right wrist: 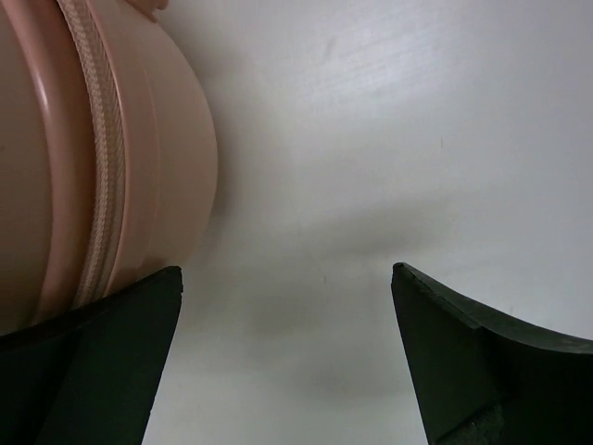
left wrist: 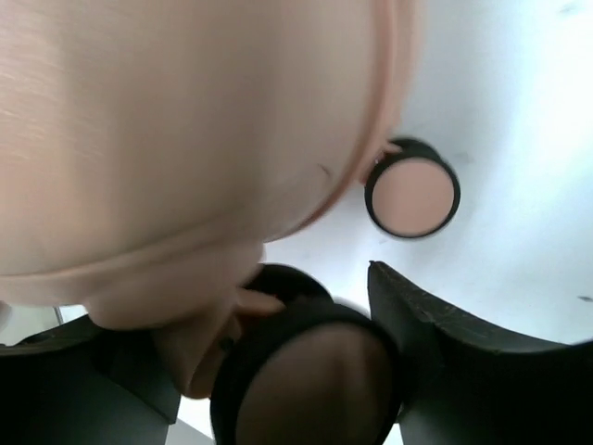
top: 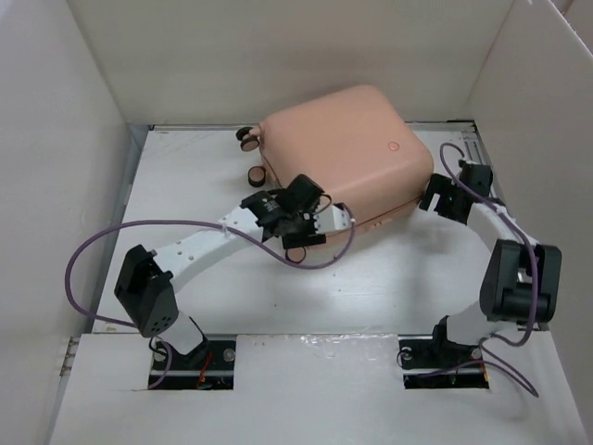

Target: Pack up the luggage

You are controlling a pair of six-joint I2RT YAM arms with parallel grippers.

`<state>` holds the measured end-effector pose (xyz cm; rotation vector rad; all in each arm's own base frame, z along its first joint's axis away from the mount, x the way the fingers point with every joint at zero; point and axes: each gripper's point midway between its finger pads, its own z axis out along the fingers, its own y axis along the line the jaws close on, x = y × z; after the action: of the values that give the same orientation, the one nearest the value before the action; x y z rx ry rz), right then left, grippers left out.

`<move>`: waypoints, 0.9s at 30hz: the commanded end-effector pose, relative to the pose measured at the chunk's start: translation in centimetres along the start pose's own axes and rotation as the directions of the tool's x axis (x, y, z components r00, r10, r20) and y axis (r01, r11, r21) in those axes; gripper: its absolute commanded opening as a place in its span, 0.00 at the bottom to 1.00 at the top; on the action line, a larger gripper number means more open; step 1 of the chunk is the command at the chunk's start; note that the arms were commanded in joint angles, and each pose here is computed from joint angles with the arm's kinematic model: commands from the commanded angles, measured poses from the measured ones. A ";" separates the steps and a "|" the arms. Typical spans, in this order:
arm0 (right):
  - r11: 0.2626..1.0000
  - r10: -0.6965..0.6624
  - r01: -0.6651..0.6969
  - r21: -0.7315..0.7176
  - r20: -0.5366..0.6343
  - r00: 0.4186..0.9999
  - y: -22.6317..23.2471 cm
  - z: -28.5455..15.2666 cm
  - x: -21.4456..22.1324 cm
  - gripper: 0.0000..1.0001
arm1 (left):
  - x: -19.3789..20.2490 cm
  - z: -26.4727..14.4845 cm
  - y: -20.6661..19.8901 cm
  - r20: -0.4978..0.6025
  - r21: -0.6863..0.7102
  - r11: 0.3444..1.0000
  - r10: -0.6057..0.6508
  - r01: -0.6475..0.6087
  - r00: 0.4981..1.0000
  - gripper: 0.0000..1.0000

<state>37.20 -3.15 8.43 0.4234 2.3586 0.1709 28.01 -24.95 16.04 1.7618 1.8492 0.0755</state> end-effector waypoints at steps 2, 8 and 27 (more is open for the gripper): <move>0.925 -0.135 0.198 -0.323 0.209 0.969 9.3 0.4 -9.1 1.00 | -8.3 -0.5 -8.6 0.228 0.273 0.933 0.176 -0.236 0.958 0.00; 0.929 -0.189 0.263 -0.261 0.278 0.942 9.4 0.0 -14.7 1.00 | -20.0 -3.6 -5.8 0.428 0.248 0.945 0.090 -0.213 0.899 0.53; 0.925 -0.366 0.375 0.056 0.387 0.846 14.0 -17.4 -14.0 1.00 | 2.2 -8.9 11.7 0.192 -0.203 0.764 -0.582 0.612 0.790 1.00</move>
<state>40.74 4.64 34.22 -0.0668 1.9453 -0.0079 35.20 -22.36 32.00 1.0226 1.9192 -0.1746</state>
